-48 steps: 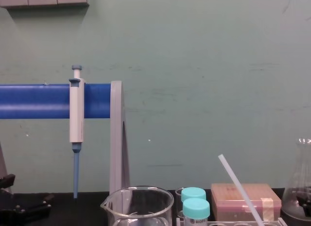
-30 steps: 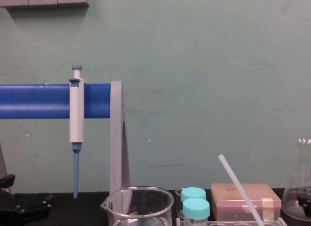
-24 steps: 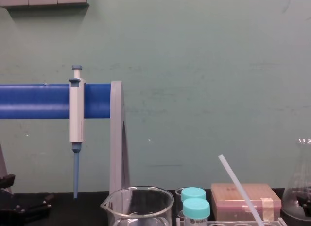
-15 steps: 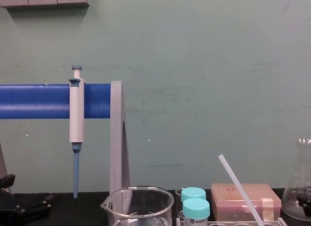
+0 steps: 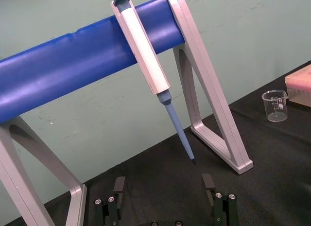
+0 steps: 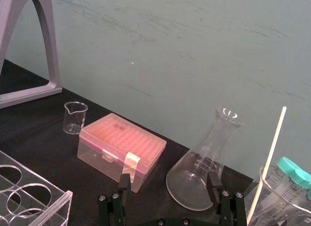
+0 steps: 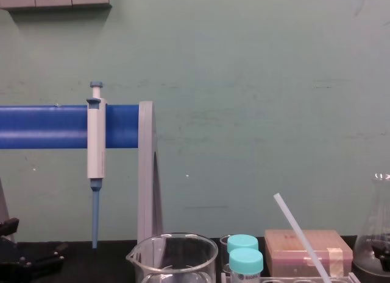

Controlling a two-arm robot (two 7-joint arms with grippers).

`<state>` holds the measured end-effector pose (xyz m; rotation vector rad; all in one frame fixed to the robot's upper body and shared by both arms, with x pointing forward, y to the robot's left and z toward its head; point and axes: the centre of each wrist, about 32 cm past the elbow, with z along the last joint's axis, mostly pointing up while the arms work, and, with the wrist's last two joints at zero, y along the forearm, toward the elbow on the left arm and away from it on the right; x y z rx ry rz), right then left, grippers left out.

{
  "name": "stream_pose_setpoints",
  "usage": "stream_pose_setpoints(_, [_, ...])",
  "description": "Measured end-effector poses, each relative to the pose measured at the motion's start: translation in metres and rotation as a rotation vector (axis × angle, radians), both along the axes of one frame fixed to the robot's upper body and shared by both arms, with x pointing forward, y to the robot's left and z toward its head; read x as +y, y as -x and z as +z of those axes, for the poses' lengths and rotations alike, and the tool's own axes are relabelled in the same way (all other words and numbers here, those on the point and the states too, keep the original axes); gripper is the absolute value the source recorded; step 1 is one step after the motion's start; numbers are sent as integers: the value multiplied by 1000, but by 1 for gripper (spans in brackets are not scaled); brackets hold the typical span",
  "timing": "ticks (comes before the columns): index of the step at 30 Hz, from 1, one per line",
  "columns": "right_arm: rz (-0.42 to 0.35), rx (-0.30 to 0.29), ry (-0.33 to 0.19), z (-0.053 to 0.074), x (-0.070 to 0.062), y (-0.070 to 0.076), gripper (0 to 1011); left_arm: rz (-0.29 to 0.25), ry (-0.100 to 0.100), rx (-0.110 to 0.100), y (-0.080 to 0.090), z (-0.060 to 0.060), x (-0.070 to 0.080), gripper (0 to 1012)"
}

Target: Pick up the stirring rod with one hand, then place it down.

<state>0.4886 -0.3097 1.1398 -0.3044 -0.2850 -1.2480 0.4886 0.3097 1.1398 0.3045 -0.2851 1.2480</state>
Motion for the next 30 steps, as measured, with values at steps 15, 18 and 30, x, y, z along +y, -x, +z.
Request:
stream_pose_setpoints(15, [0,0,0,0,0,0,1000,0,0,0,0,0,0,1000])
stream_pose_setpoints(18, [0,0,0,0,0,0,1000,0,0,0,0,0,0,1000])
stream_pose_setpoints(30, [43,9,-62,18,-8,-8,1000,0,0,0,0,0,0,1000])
